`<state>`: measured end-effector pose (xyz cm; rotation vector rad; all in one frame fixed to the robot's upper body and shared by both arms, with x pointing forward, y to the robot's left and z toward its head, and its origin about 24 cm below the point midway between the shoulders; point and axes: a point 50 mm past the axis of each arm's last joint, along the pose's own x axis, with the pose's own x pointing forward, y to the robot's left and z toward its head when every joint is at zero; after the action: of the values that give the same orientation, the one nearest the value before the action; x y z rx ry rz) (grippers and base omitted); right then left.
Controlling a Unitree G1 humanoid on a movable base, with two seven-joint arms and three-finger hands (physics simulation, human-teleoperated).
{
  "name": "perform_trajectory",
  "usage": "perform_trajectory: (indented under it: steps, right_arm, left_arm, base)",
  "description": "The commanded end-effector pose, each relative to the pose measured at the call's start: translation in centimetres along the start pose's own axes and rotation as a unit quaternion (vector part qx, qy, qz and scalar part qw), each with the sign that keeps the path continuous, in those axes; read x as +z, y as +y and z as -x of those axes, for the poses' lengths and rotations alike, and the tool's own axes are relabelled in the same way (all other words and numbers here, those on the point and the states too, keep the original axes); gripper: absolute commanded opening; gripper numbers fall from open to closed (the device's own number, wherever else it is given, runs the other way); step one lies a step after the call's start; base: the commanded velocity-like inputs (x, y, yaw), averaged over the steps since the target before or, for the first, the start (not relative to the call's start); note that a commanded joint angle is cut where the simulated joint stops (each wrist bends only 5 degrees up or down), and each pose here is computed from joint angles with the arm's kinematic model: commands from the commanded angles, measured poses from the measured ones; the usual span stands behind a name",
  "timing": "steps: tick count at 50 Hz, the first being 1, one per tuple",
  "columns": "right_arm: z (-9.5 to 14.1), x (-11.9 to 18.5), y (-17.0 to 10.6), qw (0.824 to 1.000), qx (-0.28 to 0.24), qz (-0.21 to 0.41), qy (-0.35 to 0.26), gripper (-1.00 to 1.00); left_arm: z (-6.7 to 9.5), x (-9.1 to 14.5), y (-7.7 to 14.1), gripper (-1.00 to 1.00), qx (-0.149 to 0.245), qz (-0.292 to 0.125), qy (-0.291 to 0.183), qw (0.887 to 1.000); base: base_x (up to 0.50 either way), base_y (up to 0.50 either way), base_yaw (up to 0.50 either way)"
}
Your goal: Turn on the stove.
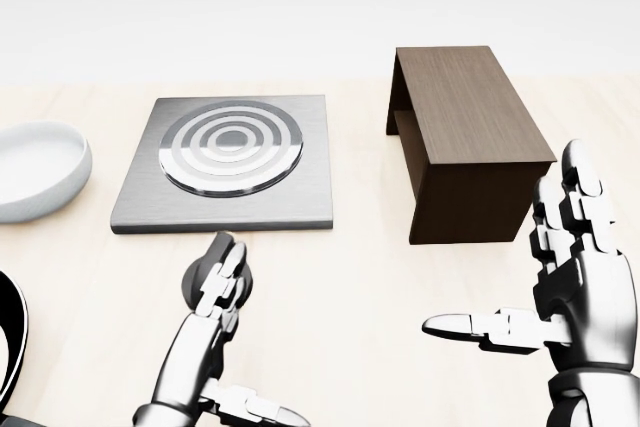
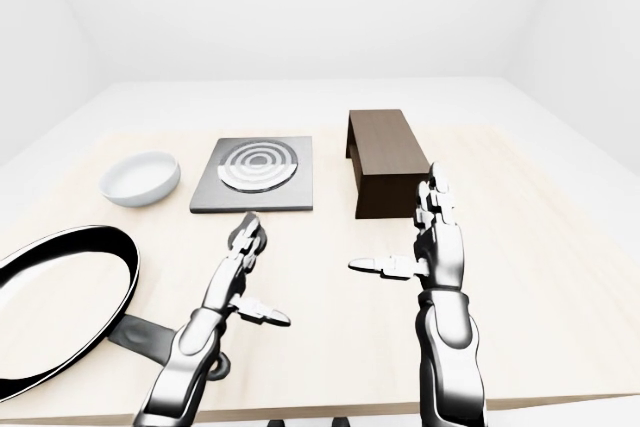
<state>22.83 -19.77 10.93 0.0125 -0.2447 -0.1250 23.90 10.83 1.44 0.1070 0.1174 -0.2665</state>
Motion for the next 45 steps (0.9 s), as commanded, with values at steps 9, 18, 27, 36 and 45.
perform_trajectory:
  steps: [9,18,27,36,45]
  right_arm:
    - [0.0,-0.2,0.0,1.0,0.0,-0.001,0.004,1.0]
    - [0.0,-0.4,0.0,1.0,0.001,-0.002,0.008,1.0]
    - [0.0,-0.4,0.0,1.0,0.0,-0.002,0.008,1.0]
    - [0.1,-0.3,0.0,1.0,0.0,-0.002,0.008,1.0]
    - [0.1,-0.2,0.0,1.0,0.0,-0.002,0.005,1.0]
  left_arm:
    - [-0.5,2.0,-0.7,1.0,-0.025,0.016,-0.024,0.999]
    - [1.6,4.2,-1.5,1.0,-0.058,0.046,-0.077,0.994]
    - [3.2,5.9,-1.6,1.0,-0.064,0.053,-0.12,0.989]
    - [4.6,7.8,-0.7,1.0,-0.043,0.053,-0.174,0.982]
    - [4.5,8.2,0.3,1.0,-0.014,0.055,-0.188,0.981]
  base:
    - [0.0,0.0,0.0]
    - [0.0,0.0,0.0]
    - [0.0,0.0,0.0]
    - [0.0,0.0,0.0]
    - [0.0,0.0,0.0]
